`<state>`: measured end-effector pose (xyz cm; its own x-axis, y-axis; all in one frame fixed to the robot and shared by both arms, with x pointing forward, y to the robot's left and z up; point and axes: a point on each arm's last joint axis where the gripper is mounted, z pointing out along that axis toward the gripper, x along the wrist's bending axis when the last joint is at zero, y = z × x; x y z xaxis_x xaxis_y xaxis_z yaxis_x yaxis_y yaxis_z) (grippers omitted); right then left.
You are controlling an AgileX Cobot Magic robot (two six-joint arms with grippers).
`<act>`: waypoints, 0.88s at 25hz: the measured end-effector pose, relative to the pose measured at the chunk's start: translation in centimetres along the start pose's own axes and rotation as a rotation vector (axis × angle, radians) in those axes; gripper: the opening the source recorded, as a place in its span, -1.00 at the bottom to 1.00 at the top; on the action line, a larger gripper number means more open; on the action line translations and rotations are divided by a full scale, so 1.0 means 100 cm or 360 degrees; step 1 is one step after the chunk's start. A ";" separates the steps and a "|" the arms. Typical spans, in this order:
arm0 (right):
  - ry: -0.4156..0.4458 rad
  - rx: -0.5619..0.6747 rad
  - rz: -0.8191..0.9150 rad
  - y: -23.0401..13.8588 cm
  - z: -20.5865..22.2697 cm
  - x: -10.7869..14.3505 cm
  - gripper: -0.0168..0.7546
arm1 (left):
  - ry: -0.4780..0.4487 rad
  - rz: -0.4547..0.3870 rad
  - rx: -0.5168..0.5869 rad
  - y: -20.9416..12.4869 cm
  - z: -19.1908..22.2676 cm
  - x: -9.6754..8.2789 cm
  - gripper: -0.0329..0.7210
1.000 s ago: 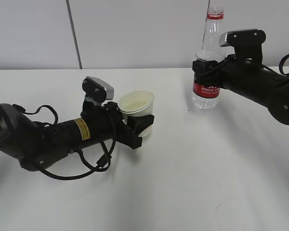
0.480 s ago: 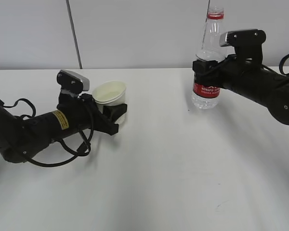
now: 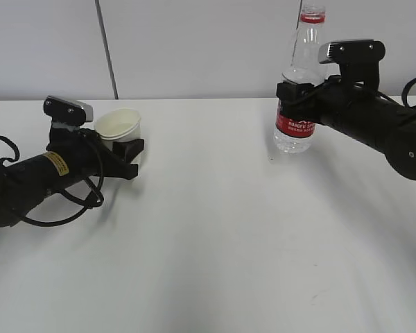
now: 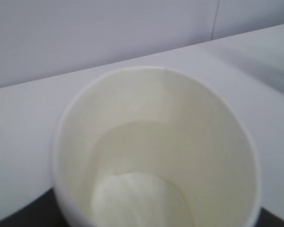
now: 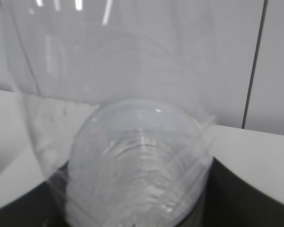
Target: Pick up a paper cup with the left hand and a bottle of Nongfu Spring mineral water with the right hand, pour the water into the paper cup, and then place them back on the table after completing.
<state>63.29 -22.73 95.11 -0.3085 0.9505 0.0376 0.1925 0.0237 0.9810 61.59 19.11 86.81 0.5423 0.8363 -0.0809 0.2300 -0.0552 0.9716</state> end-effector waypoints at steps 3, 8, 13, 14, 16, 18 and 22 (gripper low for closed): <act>0.0000 -0.0003 0.0027 0.000 0.000 0.000 0.10 | 0.0071 0.0005 0.0013 -0.001 -0.002 0.008 0.10; -0.0001 -0.0007 0.0036 0.000 0.000 0.000 0.10 | 0.0124 -0.0005 0.0020 -0.002 -0.003 0.013 0.10; -0.0001 -0.0007 0.0042 0.000 0.000 0.000 0.10 | 0.0170 -0.0031 0.0059 -0.015 -0.001 0.016 0.10; -0.0001 -0.0007 0.0042 0.000 0.000 0.000 0.10 | 0.0176 -0.0036 0.0059 -0.016 -0.001 0.016 0.10; -0.0002 -0.0007 0.0043 0.000 0.000 0.000 0.10 | 0.0185 -0.0038 0.0045 -0.018 0.000 0.017 0.10; -0.0002 -0.0007 0.0043 0.000 0.000 0.000 0.10 | 0.0190 -0.0037 0.0034 -0.019 0.000 0.018 0.10; -0.0001 -0.0008 0.0043 0.000 0.000 0.000 0.10 | 0.0191 -0.0043 0.0004 -0.021 0.002 0.018 0.10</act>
<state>63.30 -22.73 95.16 -0.3023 0.9511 0.0640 0.1961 -0.0036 0.9806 62.23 20.66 84.56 0.4349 0.8969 -0.0799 0.2457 -0.0329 0.9688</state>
